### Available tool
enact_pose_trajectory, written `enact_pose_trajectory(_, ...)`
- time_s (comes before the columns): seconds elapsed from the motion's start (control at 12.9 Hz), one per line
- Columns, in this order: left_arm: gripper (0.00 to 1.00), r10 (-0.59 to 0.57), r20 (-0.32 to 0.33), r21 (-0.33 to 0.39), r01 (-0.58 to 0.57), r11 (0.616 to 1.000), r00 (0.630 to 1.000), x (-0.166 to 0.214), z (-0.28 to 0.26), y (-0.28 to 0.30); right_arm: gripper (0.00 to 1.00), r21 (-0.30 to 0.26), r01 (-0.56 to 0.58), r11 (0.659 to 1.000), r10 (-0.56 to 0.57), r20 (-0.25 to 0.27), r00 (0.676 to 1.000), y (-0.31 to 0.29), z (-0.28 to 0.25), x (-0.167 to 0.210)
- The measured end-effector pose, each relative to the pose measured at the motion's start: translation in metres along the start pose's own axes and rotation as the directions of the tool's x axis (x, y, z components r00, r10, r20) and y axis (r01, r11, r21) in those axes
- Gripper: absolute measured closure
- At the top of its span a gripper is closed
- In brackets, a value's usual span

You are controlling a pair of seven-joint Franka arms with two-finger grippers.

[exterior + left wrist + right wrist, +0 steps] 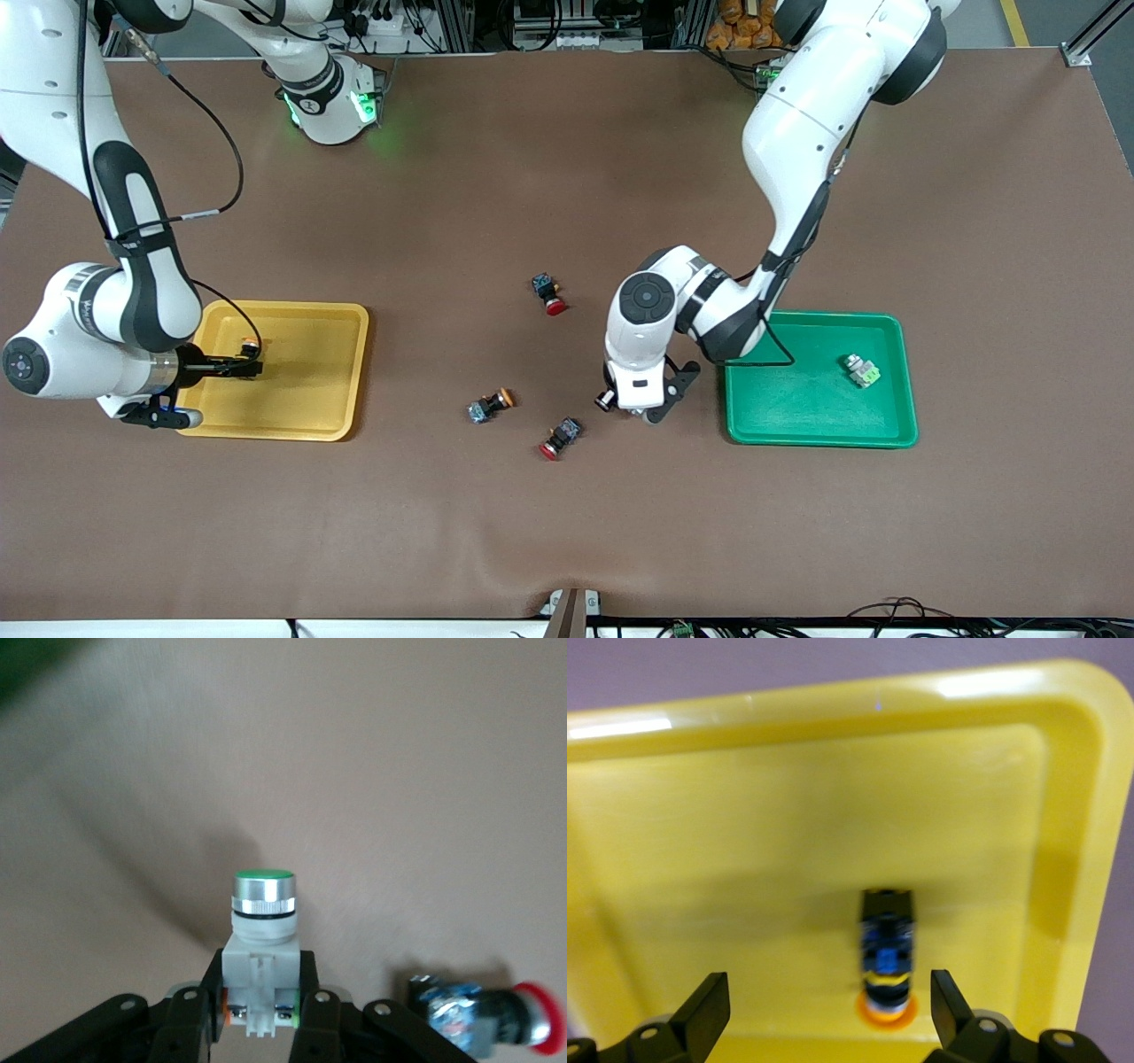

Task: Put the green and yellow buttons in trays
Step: 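Grasp the green button with the left gripper while the right gripper releases the blue button, then place the green button in the green tray while the right gripper grasps a blue button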

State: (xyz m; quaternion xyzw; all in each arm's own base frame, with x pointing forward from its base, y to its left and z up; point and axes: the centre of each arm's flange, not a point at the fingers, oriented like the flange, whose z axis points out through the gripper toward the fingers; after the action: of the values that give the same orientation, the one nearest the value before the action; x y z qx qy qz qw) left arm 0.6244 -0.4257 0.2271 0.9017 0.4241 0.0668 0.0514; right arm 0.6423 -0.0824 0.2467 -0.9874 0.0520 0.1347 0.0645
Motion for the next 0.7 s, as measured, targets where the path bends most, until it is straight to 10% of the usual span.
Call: enact_pose_trajectory(0.7,0.67,0.212,0.063,0.055,-0.215,0.975,0.975,0.141,-0.137,-0.077,0.00,0.067,-0.405,0.912,0.405,0.020,0.914,-0.219,-0.058,-0.017)
